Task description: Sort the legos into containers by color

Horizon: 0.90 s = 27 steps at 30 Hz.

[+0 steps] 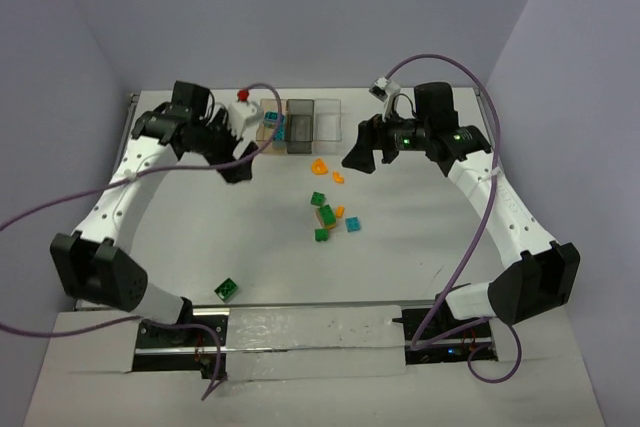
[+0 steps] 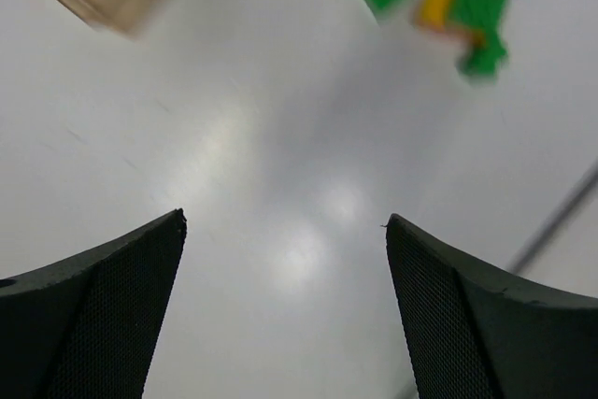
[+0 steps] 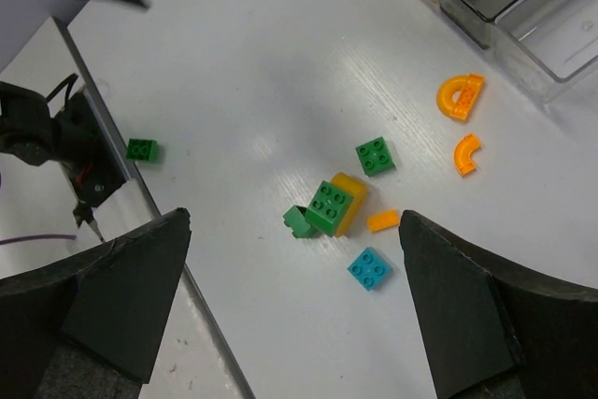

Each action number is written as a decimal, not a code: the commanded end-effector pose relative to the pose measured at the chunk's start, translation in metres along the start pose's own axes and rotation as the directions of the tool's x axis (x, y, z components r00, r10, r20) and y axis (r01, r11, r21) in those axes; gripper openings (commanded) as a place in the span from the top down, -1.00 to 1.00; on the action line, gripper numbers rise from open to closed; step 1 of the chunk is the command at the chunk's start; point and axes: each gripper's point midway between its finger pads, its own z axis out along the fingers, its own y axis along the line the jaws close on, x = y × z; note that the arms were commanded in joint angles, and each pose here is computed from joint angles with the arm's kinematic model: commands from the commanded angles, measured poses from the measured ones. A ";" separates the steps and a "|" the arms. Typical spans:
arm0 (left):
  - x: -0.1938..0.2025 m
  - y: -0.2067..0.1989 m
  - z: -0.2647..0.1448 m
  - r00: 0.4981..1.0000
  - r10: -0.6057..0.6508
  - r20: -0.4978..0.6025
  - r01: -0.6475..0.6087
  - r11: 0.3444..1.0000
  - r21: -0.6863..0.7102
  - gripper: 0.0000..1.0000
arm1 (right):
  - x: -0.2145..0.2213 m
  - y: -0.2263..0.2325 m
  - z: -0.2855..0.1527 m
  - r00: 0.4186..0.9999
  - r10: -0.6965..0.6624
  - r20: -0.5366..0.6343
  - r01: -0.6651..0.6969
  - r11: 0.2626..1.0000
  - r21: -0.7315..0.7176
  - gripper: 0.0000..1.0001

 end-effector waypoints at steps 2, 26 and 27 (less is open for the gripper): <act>0.117 -0.076 -0.037 0.927 0.203 -0.314 -0.127 0.961 0.246 -0.89 | 0.007 0.001 -0.008 0.999 -0.043 -0.009 0.044 0.999 0.021 -1.00; 0.235 -0.149 0.013 0.710 0.473 -0.521 -0.277 0.869 0.411 -0.85 | 0.023 -0.011 -0.005 0.997 -0.046 -0.056 0.049 0.997 0.057 -1.00; 0.232 -0.149 0.017 0.715 0.485 -0.504 -0.299 0.863 0.407 -0.86 | 0.024 -0.011 -0.005 0.997 -0.046 -0.058 0.049 0.997 0.057 -0.99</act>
